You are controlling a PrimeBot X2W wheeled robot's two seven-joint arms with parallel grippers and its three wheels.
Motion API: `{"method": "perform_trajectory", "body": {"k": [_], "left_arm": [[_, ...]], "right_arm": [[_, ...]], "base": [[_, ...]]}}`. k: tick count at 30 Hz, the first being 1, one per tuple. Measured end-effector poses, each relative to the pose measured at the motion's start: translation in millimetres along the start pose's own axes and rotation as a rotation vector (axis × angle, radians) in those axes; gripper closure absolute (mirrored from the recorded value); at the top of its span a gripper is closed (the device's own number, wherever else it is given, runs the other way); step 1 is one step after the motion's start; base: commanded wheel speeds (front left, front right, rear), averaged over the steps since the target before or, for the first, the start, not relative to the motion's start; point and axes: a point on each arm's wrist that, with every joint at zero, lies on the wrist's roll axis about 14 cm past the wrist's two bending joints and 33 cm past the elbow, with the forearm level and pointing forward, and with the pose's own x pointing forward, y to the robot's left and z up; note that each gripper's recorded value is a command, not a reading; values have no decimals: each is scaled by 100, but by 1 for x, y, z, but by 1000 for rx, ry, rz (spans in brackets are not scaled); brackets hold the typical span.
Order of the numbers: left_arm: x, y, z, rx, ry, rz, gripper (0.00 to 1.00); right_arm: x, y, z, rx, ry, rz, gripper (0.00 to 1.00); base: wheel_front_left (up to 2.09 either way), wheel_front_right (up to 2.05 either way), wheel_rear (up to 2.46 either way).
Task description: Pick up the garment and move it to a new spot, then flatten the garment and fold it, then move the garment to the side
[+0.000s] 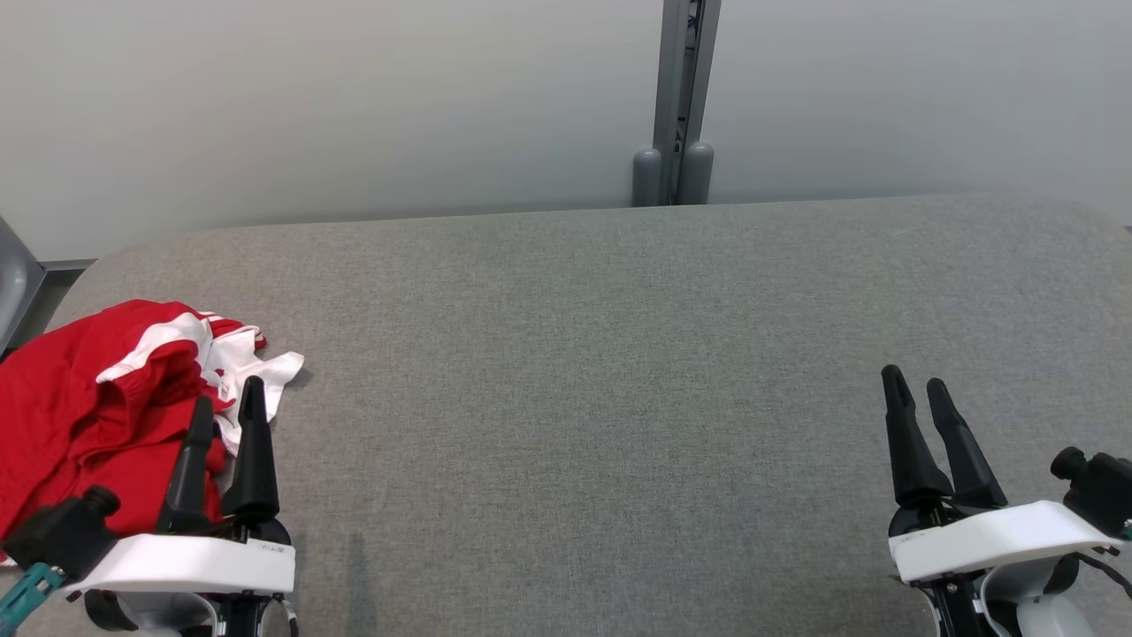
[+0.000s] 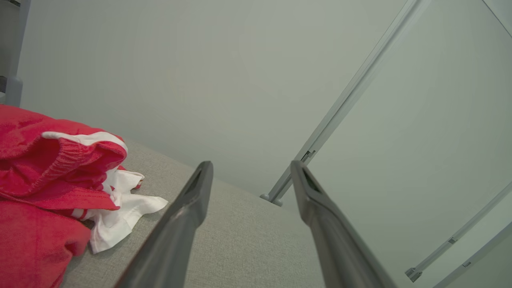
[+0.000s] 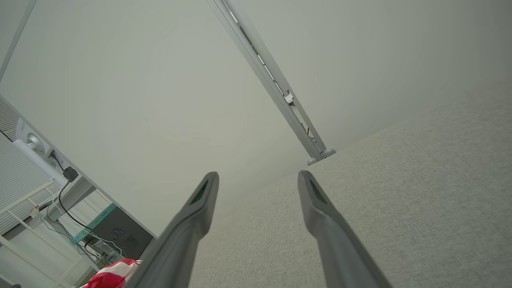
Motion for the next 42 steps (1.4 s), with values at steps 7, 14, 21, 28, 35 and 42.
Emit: {"method": "perform_trajectory", "body": {"k": [7, 14, 21, 28, 35, 42], "left_arm": [[0, 2, 3, 113, -11, -3, 0], [-1, 2, 4, 203, -17, -8, 0], [-2, 0, 4, 277, -21, -21, 0], [-3, -4, 4, 344, -27, -41, 0], [-3, -7, 5, 409, -35, -58, 0], [-4, -12, 5, 460, -44, -78, 0]], "right_arm": [[0, 2, -1, -128, 3, 17, 0], [1, 1, -5, -233, 13, 25, 0], [0, 3, -8, -310, 18, 38, 0], [1, 8, -8, -372, 12, 63, 0], [2, 13, -6, -439, -2, 87, 0], [4, 20, -3, -489, -18, 112, 0]], "base": [[0, 0, 0], [0, 0, 0], [0, 0, 0], [0, 0, 0], [0, 0, 0], [0, 0, 0]]}}
